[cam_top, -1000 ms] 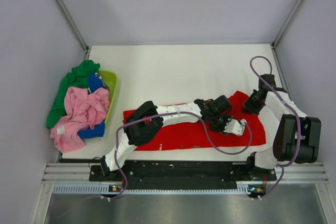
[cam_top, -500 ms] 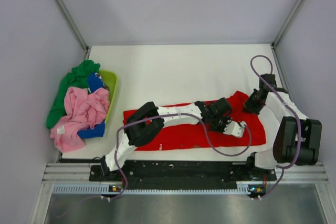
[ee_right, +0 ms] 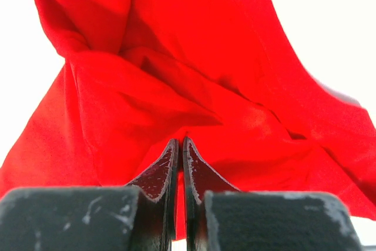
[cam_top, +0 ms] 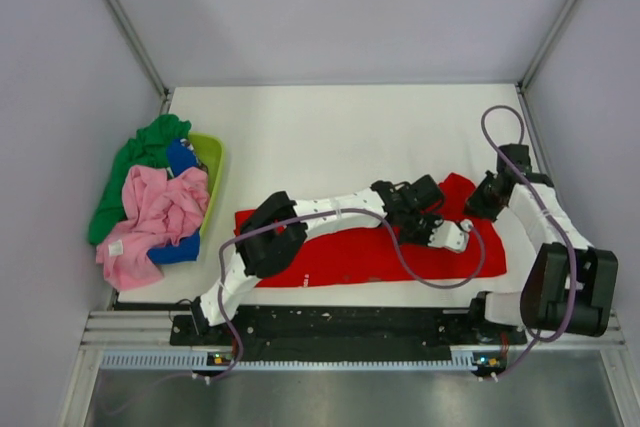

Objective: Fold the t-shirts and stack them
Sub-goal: Fold the other side of the tshirt into a rectangle

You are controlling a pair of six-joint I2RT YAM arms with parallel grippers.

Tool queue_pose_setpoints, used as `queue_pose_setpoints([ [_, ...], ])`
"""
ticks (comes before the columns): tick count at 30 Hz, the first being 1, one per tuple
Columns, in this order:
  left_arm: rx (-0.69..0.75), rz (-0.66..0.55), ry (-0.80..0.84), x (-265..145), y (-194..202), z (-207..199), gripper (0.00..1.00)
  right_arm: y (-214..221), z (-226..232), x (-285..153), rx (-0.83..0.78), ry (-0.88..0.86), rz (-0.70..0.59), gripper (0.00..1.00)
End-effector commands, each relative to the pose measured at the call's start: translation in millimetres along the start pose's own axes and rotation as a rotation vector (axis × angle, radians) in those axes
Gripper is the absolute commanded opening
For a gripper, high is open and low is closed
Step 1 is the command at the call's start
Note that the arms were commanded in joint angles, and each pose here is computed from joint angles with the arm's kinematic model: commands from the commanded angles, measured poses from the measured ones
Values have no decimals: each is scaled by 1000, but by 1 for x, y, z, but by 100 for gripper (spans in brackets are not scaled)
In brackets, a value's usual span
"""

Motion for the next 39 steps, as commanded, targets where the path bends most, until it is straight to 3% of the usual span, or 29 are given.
queue_pose_setpoints([
  [1,-74,-102,80,-51,-21,3,0,22,-8,-21,37,-16,6,0],
  [12,-101,-121,277,-62,7,-24,0,92,-29,-30,215,-33,135,0],
  [31,-69,-99,310,-60,25,-29,0,113,-41,-32,243,24,183,0],
  [33,-63,-94,312,-61,25,-28,7,113,-42,-33,243,28,182,7],
  [39,-48,-100,333,-76,14,-28,40,95,-33,-48,215,5,115,44],
])
Point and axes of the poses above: each gripper's point midway between its finger pads, its own x axis out along the fingers, its own z axis along the line the jaws close on, y = z × x, the point moved 5 cm from there along -x, back along the fingers, and after that the axes turned 4 degrees about -x, right-handed, at the moved point
